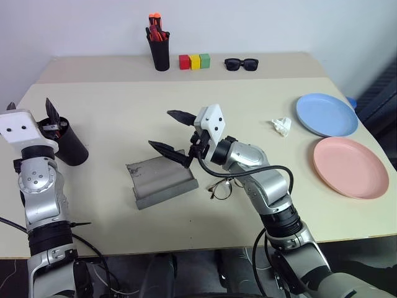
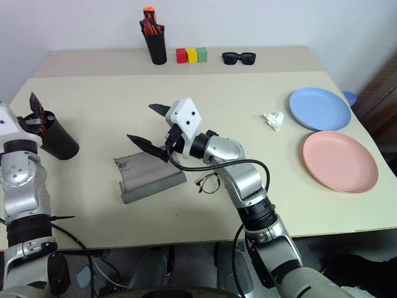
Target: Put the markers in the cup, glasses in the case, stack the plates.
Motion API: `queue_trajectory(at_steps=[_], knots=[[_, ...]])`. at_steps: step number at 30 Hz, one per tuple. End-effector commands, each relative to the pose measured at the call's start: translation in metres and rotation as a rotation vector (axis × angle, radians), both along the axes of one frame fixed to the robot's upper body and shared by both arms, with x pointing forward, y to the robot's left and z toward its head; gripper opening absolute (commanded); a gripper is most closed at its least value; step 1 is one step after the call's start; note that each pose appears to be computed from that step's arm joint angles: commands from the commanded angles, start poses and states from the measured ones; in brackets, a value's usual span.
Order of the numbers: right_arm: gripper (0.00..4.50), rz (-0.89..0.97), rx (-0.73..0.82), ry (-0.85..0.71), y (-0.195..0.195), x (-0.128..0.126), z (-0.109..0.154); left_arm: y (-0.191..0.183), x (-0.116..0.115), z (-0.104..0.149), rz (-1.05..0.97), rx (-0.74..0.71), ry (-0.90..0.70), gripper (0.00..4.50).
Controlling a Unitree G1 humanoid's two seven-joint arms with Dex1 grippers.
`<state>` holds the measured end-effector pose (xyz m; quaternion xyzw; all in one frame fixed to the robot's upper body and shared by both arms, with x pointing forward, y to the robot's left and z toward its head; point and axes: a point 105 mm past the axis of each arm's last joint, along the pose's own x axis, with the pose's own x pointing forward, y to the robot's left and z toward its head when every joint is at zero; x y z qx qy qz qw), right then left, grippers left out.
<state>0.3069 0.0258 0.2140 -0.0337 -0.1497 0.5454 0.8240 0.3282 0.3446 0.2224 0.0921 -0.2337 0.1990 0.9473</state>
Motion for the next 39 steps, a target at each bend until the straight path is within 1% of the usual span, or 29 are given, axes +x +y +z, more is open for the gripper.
queue_trajectory(at_steps=[1,2,4,5,7,10,11,13,15,18,21,24,27,28,29,31,34,37,39], knots=[[4.5,-0.003,0.008,-0.08,-0.006,-0.003,0.017,-0.042,-0.003,0.047,-0.251,0.065,-0.085,3.53],[4.5,-0.006,0.003,-0.087,-0.01,-0.002,0.019,-0.054,-0.003,0.048,-0.329,0.08,-0.057,3.8],[4.5,-0.013,-0.035,-0.109,-0.022,0.001,0.022,-0.087,-0.005,0.043,-0.538,0.133,0.057,4.36],[4.5,-0.015,-0.065,-0.119,-0.029,0.002,0.022,-0.105,-0.008,0.036,-0.64,0.169,0.138,4.48],[4.5,-0.011,-0.158,-0.131,-0.046,0.002,0.015,-0.133,-0.018,0.013,-0.837,0.171,0.331,4.48],[4.5,-0.003,-0.336,-0.116,-0.078,0.0,-0.005,-0.172,-0.044,-0.025,-1.102,0.253,0.635,4.48],[4.5,0.002,-0.382,-0.107,-0.086,-0.002,-0.01,-0.178,-0.052,-0.035,-1.159,0.271,0.717,4.48],[4.5,0.008,-0.456,-0.083,-0.102,-0.006,-0.019,-0.186,-0.064,-0.049,-1.233,0.341,0.824,4.48],[4.5,-0.005,-0.488,-0.064,-0.113,-0.007,-0.024,-0.189,-0.066,-0.056,-1.274,0.339,0.888,4.48],[4.5,-0.03,-0.512,-0.052,-0.122,-0.009,-0.027,-0.196,-0.073,-0.072,-1.345,0.393,1.003,4.48],[4.5,-0.043,-0.51,-0.048,-0.123,-0.01,-0.028,-0.198,-0.079,-0.089,-1.385,0.442,1.104,4.48],[4.5,-0.048,-0.501,-0.05,-0.12,-0.013,-0.028,-0.191,-0.074,-0.107,-1.336,0.508,1.185,3.65],[4.5,-0.054,-0.497,-0.05,-0.119,-0.014,-0.028,-0.191,-0.072,-0.113,-1.338,0.524,1.191,2.19],[4.5,-0.057,-0.497,-0.05,-0.119,-0.014,-0.028,-0.192,-0.072,-0.113,-1.343,0.521,1.187,1.59],[4.5,-0.059,-0.498,-0.049,-0.119,-0.014,-0.029,-0.193,-0.07,-0.114,-1.347,0.525,1.176,1.19],[4.5,-0.062,-0.499,-0.049,-0.12,-0.014,-0.029,-0.195,-0.068,-0.113,-1.349,0.553,1.151,0.05],[4.5,-0.063,-0.501,-0.048,-0.12,-0.015,-0.03,-0.197,-0.06,-0.111,-1.323,0.648,1.081,0.05],[4.5,-0.068,-0.524,-0.05,-0.123,-0.014,-0.031,-0.196,-0.044,-0.106,-1.268,0.735,0.996,0.05],[4.5,-0.074,-0.616,-0.032,-0.135,-0.014,-0.041,-0.205,-0.027,-0.096,-1.273,0.81,0.923,0.05]])
